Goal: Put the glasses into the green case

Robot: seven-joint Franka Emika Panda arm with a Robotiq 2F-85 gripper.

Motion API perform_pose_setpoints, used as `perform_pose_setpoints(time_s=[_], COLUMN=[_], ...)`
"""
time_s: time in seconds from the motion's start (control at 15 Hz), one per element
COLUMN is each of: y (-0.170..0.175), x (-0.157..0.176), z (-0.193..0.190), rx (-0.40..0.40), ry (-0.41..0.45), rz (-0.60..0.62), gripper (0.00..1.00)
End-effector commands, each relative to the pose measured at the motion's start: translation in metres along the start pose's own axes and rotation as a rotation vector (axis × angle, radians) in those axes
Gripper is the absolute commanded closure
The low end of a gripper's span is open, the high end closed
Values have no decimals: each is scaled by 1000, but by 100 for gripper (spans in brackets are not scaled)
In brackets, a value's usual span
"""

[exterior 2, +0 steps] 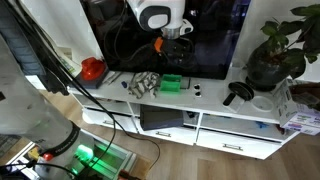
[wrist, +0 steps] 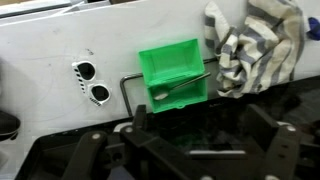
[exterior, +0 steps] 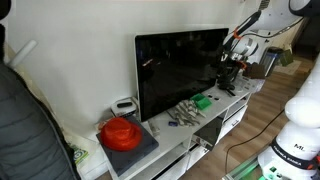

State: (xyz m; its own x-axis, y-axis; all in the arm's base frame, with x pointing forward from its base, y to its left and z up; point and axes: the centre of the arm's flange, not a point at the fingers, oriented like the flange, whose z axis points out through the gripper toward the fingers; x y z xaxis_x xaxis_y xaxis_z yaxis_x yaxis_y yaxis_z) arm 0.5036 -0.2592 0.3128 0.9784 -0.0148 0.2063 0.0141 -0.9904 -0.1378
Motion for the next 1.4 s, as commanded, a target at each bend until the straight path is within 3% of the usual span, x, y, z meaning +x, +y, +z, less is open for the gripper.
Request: perform_pose_setpoints(time_s=[0.0,0.13,0.2,0.73,1.33], y=[50,76,51,51,100], x=[10,6,-5,-2,20], z=[33,51,34,41,111], rx=[-50,-101,-71,-70,-106], ry=[18,19,5,7,42], rz=[52,86,63,60,89], gripper=[0,0,0,0,0])
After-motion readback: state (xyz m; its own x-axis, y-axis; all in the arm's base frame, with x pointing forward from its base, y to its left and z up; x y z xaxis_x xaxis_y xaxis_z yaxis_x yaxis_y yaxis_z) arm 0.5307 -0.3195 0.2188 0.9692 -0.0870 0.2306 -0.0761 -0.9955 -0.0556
